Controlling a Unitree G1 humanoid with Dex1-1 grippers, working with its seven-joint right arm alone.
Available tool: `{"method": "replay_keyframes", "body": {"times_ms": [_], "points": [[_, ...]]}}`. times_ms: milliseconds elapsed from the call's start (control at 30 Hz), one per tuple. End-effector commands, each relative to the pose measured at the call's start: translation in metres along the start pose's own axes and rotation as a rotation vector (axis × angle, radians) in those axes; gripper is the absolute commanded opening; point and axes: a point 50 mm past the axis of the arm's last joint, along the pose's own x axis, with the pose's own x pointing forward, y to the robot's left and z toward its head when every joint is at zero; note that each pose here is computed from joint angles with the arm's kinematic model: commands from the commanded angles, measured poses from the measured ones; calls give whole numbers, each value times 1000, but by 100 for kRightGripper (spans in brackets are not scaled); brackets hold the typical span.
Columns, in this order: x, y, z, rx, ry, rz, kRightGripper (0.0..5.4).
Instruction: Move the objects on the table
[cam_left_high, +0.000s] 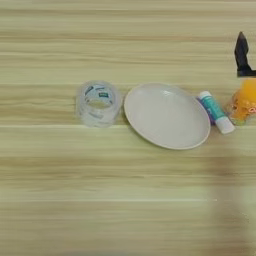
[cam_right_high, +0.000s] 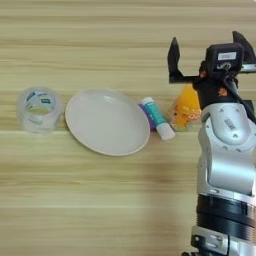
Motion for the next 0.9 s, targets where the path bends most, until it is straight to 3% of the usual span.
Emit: {"method": "replay_keyframes", "body": {"times_ms": [33, 167, 433, 733, 900], "points": [[9, -8, 26, -37, -109, -13, 536], [9, -2, 25, -33, -111, 14, 536], [9, 47, 32, 13, -148, 257, 536], [-9, 124, 31, 15, -146, 707, 536], [-20, 153, 28, -3, -97, 930, 536]]}}
